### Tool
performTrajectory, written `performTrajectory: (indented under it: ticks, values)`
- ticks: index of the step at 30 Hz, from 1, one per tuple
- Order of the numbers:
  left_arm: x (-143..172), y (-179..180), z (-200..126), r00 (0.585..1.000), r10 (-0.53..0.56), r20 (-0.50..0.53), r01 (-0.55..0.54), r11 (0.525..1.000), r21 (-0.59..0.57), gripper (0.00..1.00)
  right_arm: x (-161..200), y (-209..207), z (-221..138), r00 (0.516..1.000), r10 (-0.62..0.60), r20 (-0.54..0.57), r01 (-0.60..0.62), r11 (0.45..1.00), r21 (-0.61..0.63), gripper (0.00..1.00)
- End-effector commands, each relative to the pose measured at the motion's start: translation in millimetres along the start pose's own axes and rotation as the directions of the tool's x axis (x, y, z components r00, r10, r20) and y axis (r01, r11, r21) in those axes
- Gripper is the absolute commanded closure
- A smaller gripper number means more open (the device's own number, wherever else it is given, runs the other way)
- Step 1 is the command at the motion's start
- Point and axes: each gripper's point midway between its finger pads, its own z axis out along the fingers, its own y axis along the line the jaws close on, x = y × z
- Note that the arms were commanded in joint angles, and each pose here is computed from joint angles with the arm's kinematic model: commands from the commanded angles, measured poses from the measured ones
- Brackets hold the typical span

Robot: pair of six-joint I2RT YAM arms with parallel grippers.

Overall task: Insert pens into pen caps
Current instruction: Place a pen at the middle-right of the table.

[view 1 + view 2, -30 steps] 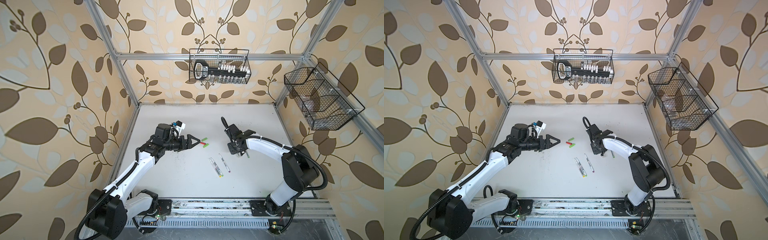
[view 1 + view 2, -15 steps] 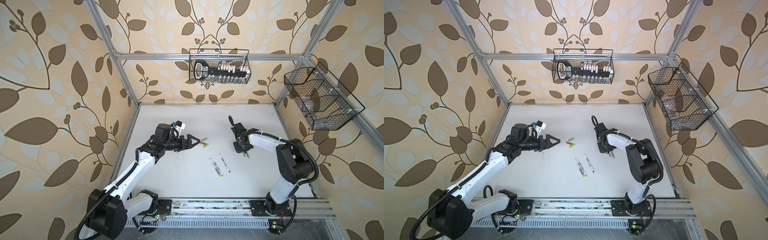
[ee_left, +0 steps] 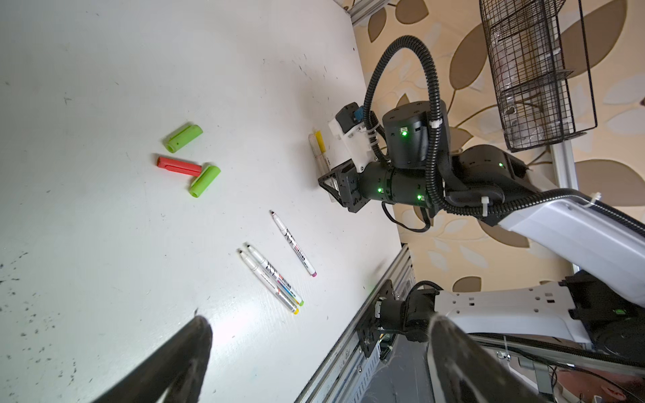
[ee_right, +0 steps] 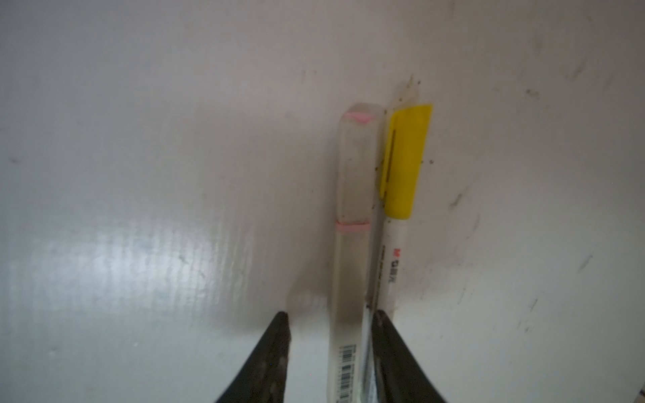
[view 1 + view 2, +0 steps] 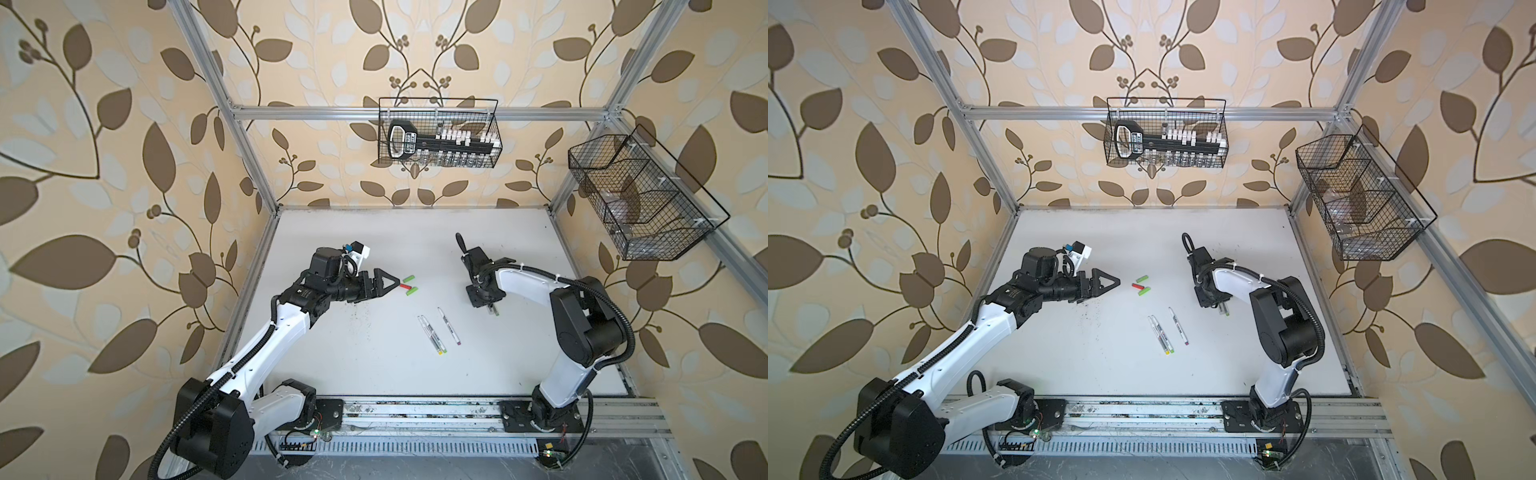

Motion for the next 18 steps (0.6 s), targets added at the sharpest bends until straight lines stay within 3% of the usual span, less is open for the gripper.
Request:
performTrajectory:
  ticks: [1,10,18]
  values:
    - [-5,-2,-5,0.999,0.039,0.024,-0.039,0.999,-0.011,0.01,-12,17,-33,0.996,-0.036,0.081,0.039,0.999,-0.031,0.53]
    - [-6,12,-9,0.999,0.028,0.043,-0.024,0.995,-0.099,0.01,-17,107,-80,0.953,-0.179,0.246,0.227,0.956,-0.184,0.45]
    - [-1,46,-29,0.996,-0.008,0.088,0.033,0.957,-0.289,0.01,-35,159,-78,0.942,-0.188,0.278,0.269,0.918,-0.290,0.43]
